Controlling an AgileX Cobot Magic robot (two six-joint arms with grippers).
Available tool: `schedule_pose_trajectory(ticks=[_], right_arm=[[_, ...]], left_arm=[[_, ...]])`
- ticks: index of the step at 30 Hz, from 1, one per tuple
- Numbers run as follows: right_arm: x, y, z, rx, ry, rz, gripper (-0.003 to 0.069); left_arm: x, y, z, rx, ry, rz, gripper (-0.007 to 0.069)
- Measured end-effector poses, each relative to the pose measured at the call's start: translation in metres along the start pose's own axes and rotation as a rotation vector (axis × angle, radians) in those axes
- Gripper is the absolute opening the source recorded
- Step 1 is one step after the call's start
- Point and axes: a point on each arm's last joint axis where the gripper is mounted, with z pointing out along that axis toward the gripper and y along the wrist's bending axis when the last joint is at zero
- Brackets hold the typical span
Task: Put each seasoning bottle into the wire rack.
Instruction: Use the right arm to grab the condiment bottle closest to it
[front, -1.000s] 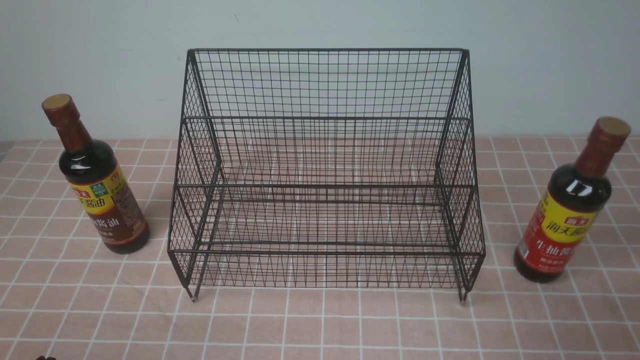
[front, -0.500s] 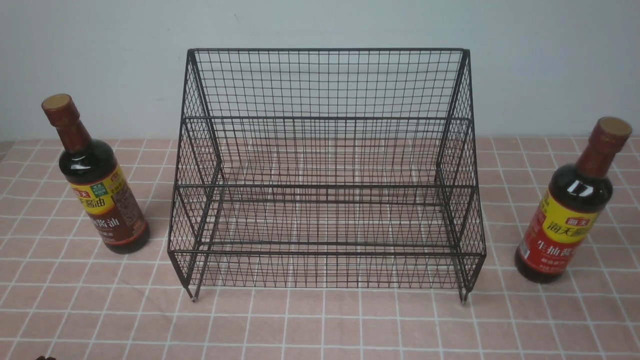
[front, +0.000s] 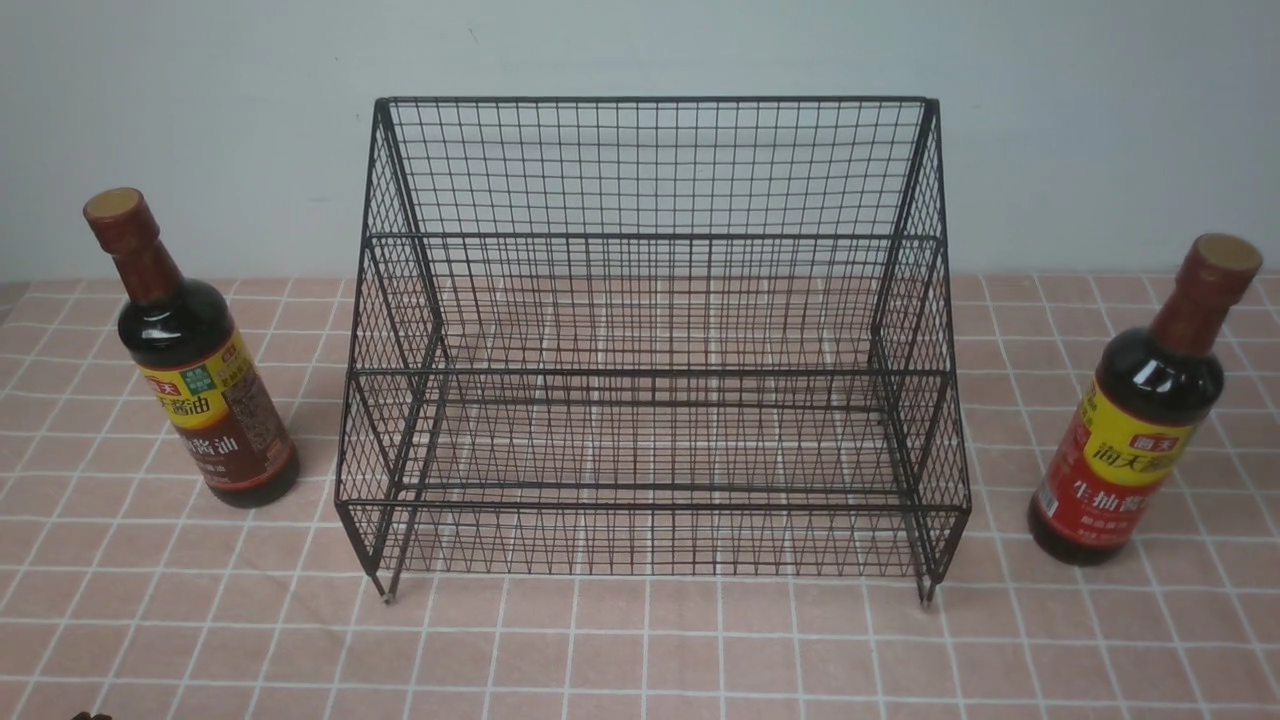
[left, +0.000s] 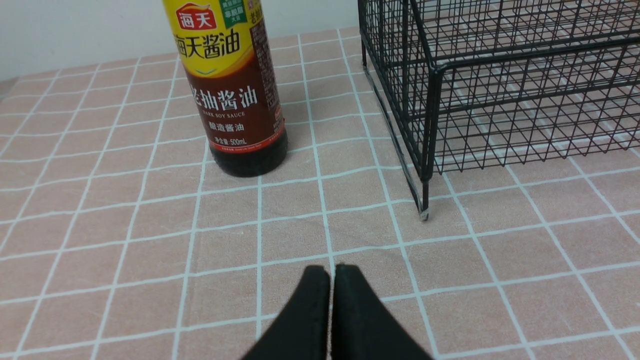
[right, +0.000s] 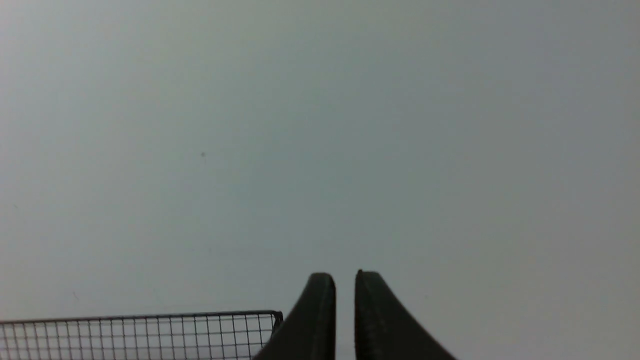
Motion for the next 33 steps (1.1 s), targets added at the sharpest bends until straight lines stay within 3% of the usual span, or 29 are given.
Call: schedule_pose_trajectory(ticks=[3, 7, 10, 15, 30, 33], right_arm=[[0.007, -0.001, 0.027, 0.001, 0.056, -0.022, 0.0142], [0.029, -0.003, 0.067, 0.005, 0.133, -0.031, 0.0307], [0.040, -0.005, 0.083, 0.006, 0.157, -0.038, 0.0388], [0.064, -0.009, 0.095, 0.020, 0.236, -0.074, 0.0461], [0.111, -0.020, 0.111, 0.078, 0.369, -0.085, 0.0458], [0.122, -0.021, 0.112, 0.077, 0.404, -0.090, 0.0330]], left_arm=[[0.000, 0.000, 0.000, 0.000, 0.000, 0.000, -0.0007], [0.000, 0.000, 0.000, 0.000, 0.000, 0.000, -0.0007], [0.000, 0.000, 0.000, 0.000, 0.000, 0.000, -0.0007], [0.000, 0.000, 0.000, 0.000, 0.000, 0.000, -0.0007], [0.000, 0.000, 0.000, 0.000, 0.000, 0.000, -0.0007], [0.000, 0.000, 0.000, 0.000, 0.000, 0.000, -0.0007]])
